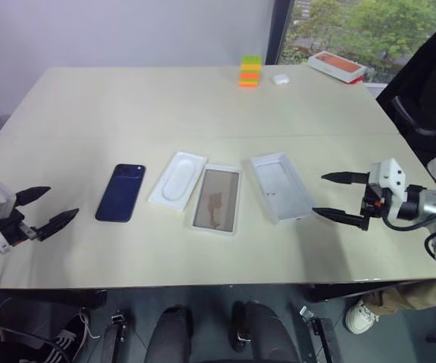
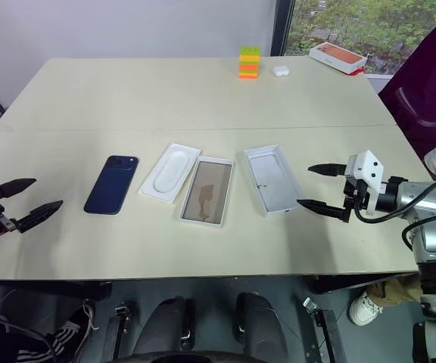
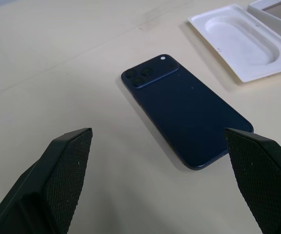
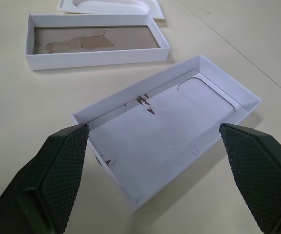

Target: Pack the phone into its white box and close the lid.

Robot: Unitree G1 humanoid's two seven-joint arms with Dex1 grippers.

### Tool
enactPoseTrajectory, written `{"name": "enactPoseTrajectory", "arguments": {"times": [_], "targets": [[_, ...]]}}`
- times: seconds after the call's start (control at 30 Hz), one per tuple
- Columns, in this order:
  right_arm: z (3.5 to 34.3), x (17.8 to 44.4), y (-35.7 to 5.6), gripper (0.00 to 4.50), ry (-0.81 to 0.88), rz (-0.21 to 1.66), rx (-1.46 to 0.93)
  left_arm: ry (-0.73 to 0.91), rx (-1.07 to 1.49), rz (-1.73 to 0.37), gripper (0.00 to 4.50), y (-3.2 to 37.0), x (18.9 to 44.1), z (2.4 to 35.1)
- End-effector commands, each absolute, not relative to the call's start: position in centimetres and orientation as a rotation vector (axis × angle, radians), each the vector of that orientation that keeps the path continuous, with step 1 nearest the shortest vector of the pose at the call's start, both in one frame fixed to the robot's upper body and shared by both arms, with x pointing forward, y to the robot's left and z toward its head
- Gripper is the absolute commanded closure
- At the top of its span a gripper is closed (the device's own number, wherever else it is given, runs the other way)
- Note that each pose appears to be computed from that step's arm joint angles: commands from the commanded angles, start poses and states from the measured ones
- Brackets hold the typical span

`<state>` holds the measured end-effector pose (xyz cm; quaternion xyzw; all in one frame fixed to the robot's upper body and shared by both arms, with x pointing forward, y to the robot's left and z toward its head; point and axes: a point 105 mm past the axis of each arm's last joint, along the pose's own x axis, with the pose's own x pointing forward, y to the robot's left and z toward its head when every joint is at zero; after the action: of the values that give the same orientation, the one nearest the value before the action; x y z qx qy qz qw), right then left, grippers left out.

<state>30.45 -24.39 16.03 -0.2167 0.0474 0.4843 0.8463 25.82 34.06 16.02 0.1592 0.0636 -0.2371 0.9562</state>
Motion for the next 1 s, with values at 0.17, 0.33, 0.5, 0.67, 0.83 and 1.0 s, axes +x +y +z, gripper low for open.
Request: {"name": "enactPoseTrajectory", "arguments": {"times": [0.17, 0.33, 0.5, 0.67, 0.83, 1.0], "targets": [[16.4, 30.7, -24.6, 0.03, 0.081, 1.016, -0.494, 0.112, 0.333, -0.501, 0.00, 33.7, 25.6, 16.9], [16.5, 30.9, -24.6, 0.03, 0.076, 1.017, -0.494, 0.063, 0.340, -0.467, 0.00, 33.7, 26.4, 17.7], [16.6, 30.8, -24.6, 0.03, 0.070, 1.012, -0.495, 0.056, 0.338, -0.466, 0.00, 33.6, 26.7, 17.9], [16.5, 30.7, -24.8, 0.03, 0.073, 1.006, -0.497, 0.058, 0.333, -0.470, 0.00, 33.6, 26.7, 17.7], [16.4, 30.6, -25.4, 0.03, 0.084, 0.990, -0.505, 0.048, 0.333, -0.482, 0.00, 33.2, 26.8, 17.7], [16.4, 30.4, -26.0, 0.03, 0.092, 0.977, -0.507, 0.045, 0.329, -0.487, 0.00, 33.2, 27.0, 17.8]]}}
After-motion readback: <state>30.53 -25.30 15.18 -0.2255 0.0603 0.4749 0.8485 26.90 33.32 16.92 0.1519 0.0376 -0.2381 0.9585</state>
